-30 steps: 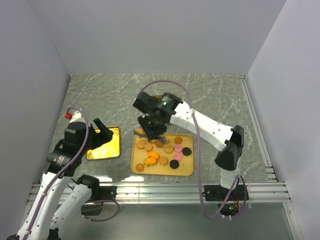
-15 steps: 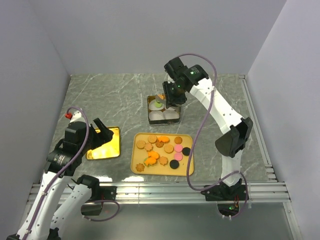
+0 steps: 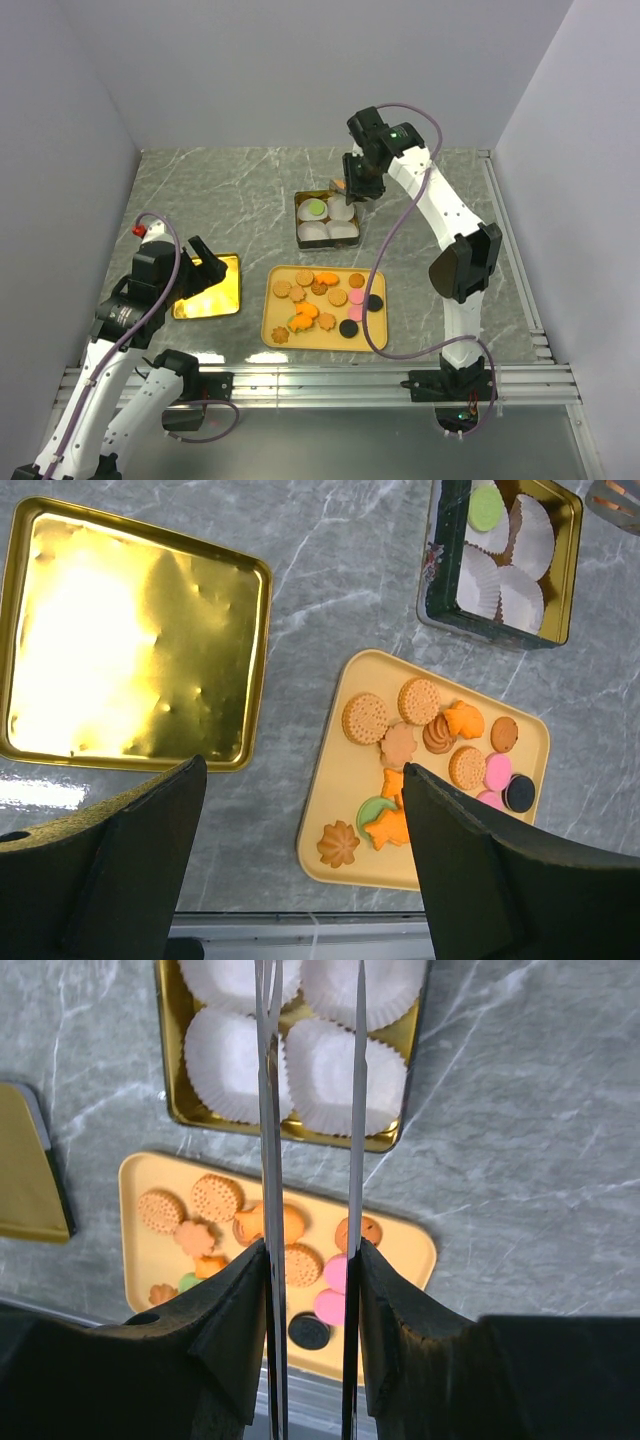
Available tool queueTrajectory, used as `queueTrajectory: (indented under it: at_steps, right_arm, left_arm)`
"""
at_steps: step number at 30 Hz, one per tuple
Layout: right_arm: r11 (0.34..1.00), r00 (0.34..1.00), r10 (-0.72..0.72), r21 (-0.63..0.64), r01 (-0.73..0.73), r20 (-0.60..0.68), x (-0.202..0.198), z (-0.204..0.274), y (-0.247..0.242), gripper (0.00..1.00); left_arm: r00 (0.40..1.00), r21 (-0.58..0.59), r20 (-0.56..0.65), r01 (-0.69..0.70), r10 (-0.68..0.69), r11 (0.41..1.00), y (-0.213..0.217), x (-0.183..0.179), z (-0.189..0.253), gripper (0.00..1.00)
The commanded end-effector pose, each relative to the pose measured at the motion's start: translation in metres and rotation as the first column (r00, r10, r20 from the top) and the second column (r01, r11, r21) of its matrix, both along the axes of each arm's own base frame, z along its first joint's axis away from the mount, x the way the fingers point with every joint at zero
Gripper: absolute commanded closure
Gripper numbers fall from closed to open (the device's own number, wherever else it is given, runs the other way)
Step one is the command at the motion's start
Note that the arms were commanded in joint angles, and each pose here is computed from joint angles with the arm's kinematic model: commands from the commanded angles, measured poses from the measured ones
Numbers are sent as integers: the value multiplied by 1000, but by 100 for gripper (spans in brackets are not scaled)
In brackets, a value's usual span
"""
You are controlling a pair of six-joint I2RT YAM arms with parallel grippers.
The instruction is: Pack the cookies
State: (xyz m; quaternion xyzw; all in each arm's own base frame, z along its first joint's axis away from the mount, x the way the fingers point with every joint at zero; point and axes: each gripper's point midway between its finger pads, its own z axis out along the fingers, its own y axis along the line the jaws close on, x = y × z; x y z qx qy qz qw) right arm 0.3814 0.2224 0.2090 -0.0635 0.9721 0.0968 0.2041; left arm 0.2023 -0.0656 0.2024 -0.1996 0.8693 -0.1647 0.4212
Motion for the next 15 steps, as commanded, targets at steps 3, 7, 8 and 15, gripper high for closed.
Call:
queueTrajectory:
  at_steps: [3,7,8,15]
  right_arm:
    - [1000,1000,7,3,-7,8,17,-12,3,62]
    - [1000,1000,-3,-9,3,-6,19,-19,0,62]
    - [1000,1000,-5,-12,4,-11,19,-21,-1,62]
    - [999,999,-25,-44,24,-36,22,-36,-9,60]
  left_arm:
    - [1000,3,2,-22,22,1000,3,2,2,15]
    - [1000,5,0,-27,27,1000,3,2,1,14]
    - [1000,6,-1,-27,27,1000,3,2,1,14]
    - [1000,8,-7,-30,30,1000,4,3,0,14]
